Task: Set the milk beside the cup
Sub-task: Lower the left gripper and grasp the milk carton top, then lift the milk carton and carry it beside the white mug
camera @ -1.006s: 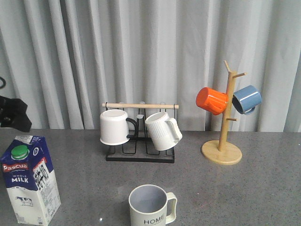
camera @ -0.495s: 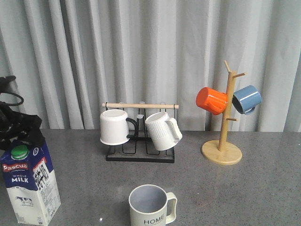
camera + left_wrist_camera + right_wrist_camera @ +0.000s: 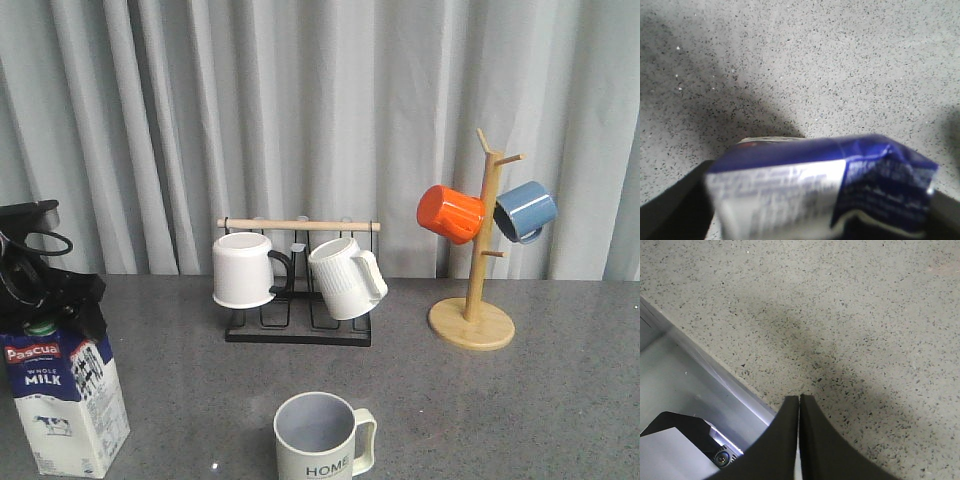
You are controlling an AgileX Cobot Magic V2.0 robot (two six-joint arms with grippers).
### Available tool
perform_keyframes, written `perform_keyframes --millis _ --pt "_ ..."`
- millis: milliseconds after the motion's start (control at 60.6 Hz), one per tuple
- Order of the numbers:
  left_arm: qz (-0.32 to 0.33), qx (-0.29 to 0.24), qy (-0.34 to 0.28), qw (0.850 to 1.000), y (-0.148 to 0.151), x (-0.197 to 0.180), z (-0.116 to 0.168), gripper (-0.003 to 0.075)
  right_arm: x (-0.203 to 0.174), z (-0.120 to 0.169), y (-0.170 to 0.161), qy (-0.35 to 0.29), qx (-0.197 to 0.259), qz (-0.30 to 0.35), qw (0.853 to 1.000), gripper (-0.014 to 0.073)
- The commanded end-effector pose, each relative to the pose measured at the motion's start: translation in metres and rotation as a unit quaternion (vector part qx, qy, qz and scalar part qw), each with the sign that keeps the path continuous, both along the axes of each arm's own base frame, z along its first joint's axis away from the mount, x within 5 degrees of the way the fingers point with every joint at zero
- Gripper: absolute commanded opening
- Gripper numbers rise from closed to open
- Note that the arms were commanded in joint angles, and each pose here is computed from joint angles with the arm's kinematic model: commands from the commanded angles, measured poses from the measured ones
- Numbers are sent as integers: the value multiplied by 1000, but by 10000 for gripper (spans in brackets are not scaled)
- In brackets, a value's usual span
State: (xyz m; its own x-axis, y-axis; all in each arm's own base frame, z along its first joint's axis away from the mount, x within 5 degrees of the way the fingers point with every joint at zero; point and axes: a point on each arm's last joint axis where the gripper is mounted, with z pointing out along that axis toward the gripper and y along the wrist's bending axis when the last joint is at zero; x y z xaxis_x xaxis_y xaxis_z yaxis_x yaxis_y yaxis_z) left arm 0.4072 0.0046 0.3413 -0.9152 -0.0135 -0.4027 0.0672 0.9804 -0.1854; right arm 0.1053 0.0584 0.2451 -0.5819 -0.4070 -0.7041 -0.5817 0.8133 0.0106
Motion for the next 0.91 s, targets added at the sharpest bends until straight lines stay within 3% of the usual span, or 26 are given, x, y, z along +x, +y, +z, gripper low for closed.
perform_keyframes --millis 0,280,462,610,709,808,891 --pt "-1 -11 -43 999 -3 -9 28 491 5 12 1 -36 17 -11 999 -5" --pt "-2 -23 -46 999 -5 -10 30 216 5 12 1 -37 17 -11 999 -5" --pt "-26 -132 -83 987 -24 -15 50 90 5 12 1 -37 17 -11 999 -5" --pt "-92 -232 -142 958 -43 -24 77 34 5 12 1 -36 16 -10 999 -5" --pt "-126 -273 -159 940 -54 -30 88 24 5 12 1 -36 16 -10 999 -5" --pt "-152 -264 -149 941 -67 -35 87 24 5 12 1 -34 16 -10 999 -5" --pt "-165 -219 -138 952 -79 -36 81 24 4 12 1 -33 16 -9 999 -5"
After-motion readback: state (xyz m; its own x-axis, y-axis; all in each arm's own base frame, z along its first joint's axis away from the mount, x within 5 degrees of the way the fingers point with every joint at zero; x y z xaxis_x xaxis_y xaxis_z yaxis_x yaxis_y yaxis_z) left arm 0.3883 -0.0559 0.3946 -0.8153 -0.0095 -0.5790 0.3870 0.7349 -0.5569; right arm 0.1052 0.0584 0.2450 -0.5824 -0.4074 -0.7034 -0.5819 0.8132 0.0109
